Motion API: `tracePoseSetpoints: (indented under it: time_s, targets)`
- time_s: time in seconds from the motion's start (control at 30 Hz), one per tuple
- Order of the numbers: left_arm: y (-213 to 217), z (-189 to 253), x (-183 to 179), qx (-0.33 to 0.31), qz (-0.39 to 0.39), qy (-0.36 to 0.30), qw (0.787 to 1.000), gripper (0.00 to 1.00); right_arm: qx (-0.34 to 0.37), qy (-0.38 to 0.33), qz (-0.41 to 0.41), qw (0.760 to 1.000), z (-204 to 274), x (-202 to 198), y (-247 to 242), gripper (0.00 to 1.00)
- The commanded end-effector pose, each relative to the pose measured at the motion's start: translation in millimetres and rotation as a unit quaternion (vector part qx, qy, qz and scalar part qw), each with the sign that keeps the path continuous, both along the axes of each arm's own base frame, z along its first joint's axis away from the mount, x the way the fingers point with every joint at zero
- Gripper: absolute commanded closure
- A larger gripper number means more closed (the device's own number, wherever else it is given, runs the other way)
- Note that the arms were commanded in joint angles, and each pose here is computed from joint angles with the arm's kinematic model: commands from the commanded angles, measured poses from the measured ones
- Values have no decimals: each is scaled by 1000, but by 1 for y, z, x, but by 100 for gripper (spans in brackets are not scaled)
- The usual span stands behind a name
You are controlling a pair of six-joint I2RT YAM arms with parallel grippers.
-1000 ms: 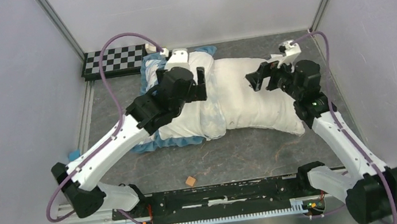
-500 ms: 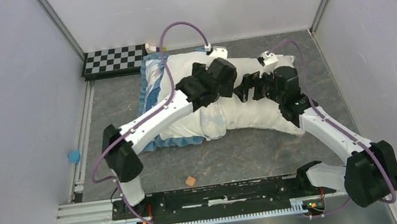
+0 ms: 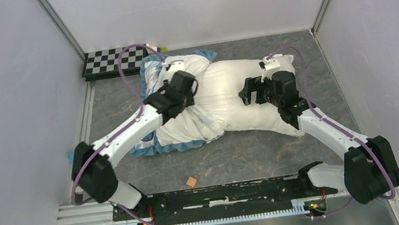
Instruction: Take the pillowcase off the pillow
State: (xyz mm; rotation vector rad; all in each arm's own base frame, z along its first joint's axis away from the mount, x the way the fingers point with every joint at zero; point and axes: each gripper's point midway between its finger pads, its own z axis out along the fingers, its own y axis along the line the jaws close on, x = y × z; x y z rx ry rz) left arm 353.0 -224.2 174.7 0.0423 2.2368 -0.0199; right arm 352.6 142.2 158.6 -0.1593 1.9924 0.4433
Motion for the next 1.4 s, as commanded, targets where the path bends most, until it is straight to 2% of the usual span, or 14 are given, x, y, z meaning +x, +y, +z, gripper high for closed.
tracePoseSetpoints:
  time_s: [0.0, 0.07, 0.27, 0.4, 0.53, 0.63, 0.77, 1.17, 1.37]
  targets:
    - [88, 2, -11, 22, 116, -11, 993, 55, -77, 55, -83, 992, -33, -1, -45, 2]
    - [96, 5, -20, 6, 135, -18, 991, 67, -82, 56, -99, 990, -35, -2, -53, 2]
    - [133, -3, -35, -102, 194, -27, 975, 88, -86, 40, -154, 983, -24, -2, -83, 2]
    - [110, -18, -40, -175, 140, -14, 975, 97, -87, 20, -121, 989, -9, -1, -75, 2]
    - [72, -28, -45, -238, 53, 10, 970, 98, -76, -13, -46, 996, 25, -4, -44, 2]
    - [58, -29, -48, -248, 14, 23, 968, 98, -91, -40, -8, 995, 55, -11, -22, 2]
    - [57, -24, -50, -248, 0, 18, 969, 98, -115, -46, 42, 991, 77, -21, 5, 2]
    - [57, -8, -56, -254, -25, -9, 967, 98, -218, -29, 86, 972, 52, -36, 88, 2]
    - [60, -5, -59, -249, -28, -16, 968, 98, -275, 14, 79, 958, 10, -28, 92, 2]
